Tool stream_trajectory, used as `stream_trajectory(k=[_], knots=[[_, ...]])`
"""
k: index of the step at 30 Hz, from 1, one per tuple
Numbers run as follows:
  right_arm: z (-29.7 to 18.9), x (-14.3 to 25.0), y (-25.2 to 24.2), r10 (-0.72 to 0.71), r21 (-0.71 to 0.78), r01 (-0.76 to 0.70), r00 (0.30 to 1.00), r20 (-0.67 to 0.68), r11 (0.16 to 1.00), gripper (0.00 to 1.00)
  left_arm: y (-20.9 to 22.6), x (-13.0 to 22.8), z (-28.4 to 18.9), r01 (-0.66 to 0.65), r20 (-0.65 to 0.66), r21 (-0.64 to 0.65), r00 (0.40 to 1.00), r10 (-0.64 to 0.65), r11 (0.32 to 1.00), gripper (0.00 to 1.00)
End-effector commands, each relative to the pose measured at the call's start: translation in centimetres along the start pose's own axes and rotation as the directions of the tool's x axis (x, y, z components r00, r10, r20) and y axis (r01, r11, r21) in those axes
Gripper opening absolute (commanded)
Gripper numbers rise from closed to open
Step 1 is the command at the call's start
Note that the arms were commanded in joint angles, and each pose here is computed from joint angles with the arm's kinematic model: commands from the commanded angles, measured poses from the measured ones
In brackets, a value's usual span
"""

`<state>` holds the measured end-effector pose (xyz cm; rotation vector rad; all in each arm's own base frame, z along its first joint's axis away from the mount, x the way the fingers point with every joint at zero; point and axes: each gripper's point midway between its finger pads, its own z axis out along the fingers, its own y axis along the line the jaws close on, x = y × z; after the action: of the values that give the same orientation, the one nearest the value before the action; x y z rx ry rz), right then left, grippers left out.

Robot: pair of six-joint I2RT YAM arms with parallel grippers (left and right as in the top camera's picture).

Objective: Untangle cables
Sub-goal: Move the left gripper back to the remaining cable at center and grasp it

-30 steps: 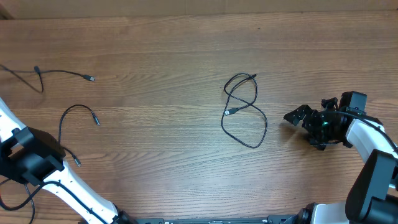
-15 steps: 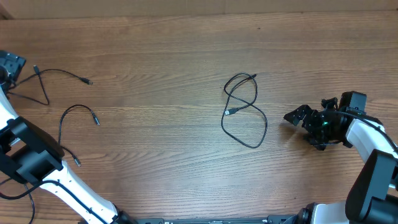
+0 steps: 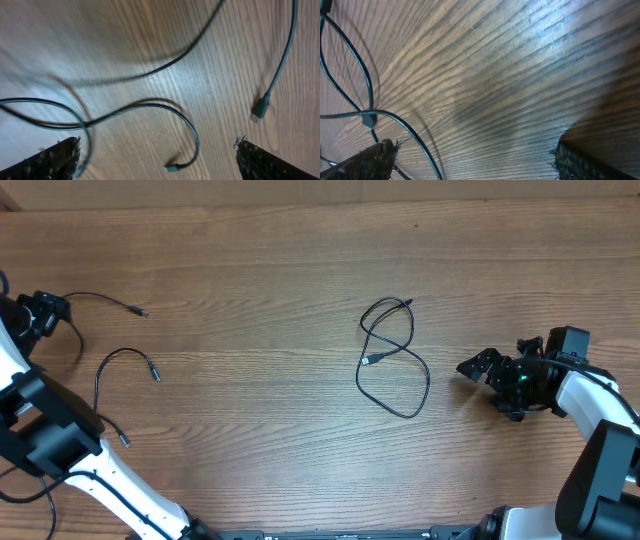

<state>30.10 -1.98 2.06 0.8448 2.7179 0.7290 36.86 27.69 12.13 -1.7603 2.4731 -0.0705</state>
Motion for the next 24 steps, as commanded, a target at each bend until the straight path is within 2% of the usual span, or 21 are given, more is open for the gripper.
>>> stream_trajectory(k=[1, 4, 6, 10, 14, 15, 19, 21, 24], knots=[[0.1, -0.7, -1.1, -0.008, 0.058, 0.006, 0.999, 0.034, 0.998, 1.0, 1.6, -1.5, -8.2, 0.021, 0.233, -0.006, 0.972, -0.019, 1.0, 1.0], [0.1, -1.1, -1.0, -0.015, 0.054, 0.013, 0.999, 0.048, 0.998, 1.0, 1.5, -1.0, -12.8, 0.002, 0.326, 0.056, 0.945, -0.02, 0.998, 1.0], [0.1, -1.2, -1.0, -0.017, 0.053, 0.014, 0.999, 0.05, 0.998, 1.0, 1.1, -0.3, -14.2, -0.022, 0.333, 0.102, 0.943, -0.013, 0.995, 1.0], [0.1, -1.2, -1.0, -0.017, 0.054, 0.014, 0.999, 0.05, 0.998, 1.0, -1.8, 2.8, -15.1, -0.166, 0.268, 0.206, 0.957, 0.107, 0.964, 1.0], [0.1, -1.2, -1.0, -0.017, 0.053, 0.015, 0.999, 0.051, 0.998, 1.0, -4.7, 6.4, -14.6, -0.308, 0.233, 0.197, 0.937, 0.261, 0.931, 1.0], [0.1, -1.2, -1.0, -0.018, 0.052, 0.015, 0.998, 0.052, 0.999, 1.0, -6.2, 8.0, -14.5, -0.378, 0.232, 0.195, 0.914, 0.331, 0.905, 1.0], [0.1, -1.2, -1.0, -0.017, 0.053, 0.015, 0.999, 0.051, 0.999, 1.0, -9.9, 12.2, -14.4, -0.528, 0.235, 0.198, 0.844, 0.483, 0.826, 1.0], [0.1, -1.1, -1.0, -0.016, 0.053, 0.014, 0.999, 0.049, 0.998, 1.0, -13.1, 17.1, -14.2, -0.668, 0.236, 0.2, 0.743, 0.626, 0.717, 1.0], [0.1, -1.1, -1.0, -0.016, 0.053, 0.013, 0.999, 0.049, 0.998, 1.0, -15.9, 21.7, -13.5, -0.765, 0.232, 0.206, 0.644, 0.729, 0.61, 1.0]])
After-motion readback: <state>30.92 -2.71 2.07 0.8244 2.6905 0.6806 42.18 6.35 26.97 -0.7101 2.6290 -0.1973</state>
